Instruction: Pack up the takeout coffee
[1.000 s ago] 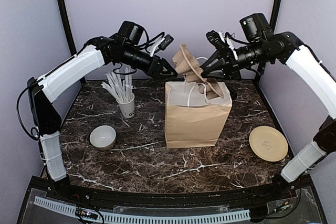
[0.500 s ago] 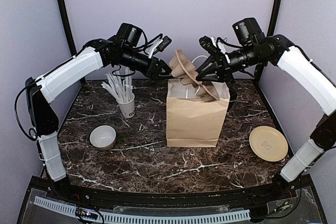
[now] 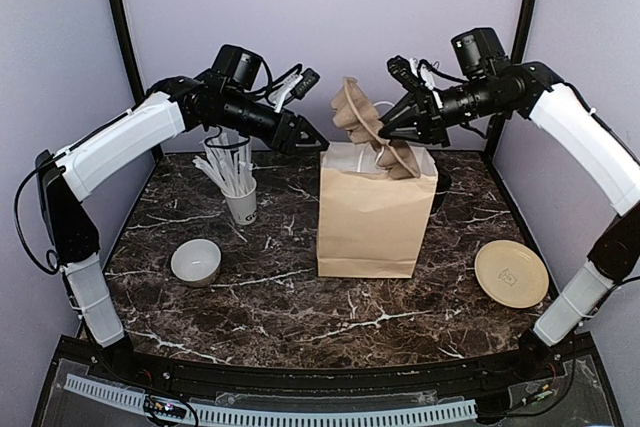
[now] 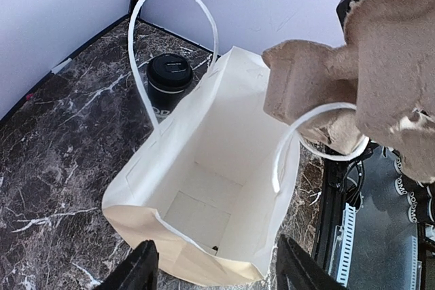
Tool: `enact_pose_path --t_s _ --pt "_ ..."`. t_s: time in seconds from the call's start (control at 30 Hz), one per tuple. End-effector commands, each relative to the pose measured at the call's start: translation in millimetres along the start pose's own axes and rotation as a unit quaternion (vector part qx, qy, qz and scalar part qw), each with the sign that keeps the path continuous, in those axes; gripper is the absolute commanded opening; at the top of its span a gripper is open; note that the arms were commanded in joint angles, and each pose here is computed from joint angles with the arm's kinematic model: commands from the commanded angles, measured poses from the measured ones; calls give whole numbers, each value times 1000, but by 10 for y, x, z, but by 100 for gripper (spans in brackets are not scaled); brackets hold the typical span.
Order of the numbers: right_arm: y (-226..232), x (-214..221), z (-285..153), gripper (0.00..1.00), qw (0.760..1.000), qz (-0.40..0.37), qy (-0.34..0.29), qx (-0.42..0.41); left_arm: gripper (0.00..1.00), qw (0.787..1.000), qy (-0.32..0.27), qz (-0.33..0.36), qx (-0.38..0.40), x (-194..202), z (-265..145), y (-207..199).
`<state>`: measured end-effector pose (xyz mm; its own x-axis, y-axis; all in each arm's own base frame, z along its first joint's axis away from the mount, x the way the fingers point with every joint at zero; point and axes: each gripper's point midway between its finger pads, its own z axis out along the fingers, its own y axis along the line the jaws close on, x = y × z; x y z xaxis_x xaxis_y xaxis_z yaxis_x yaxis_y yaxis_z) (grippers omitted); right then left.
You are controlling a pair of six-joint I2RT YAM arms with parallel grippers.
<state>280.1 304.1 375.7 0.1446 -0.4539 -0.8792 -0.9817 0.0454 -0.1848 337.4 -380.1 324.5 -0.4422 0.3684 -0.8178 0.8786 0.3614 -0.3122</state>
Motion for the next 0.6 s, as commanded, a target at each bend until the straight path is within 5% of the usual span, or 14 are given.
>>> enact_pose_path --t_s 0.0,0.57 --pt "-161 -131 -125 17 999 -12 -19 26 62 1000 -22 21 -4 -97 -188 -83" --pt "-171 -83 -58 18 1000 4 -25 9 62 1000 -16 19 -9 -5 -183 -55"
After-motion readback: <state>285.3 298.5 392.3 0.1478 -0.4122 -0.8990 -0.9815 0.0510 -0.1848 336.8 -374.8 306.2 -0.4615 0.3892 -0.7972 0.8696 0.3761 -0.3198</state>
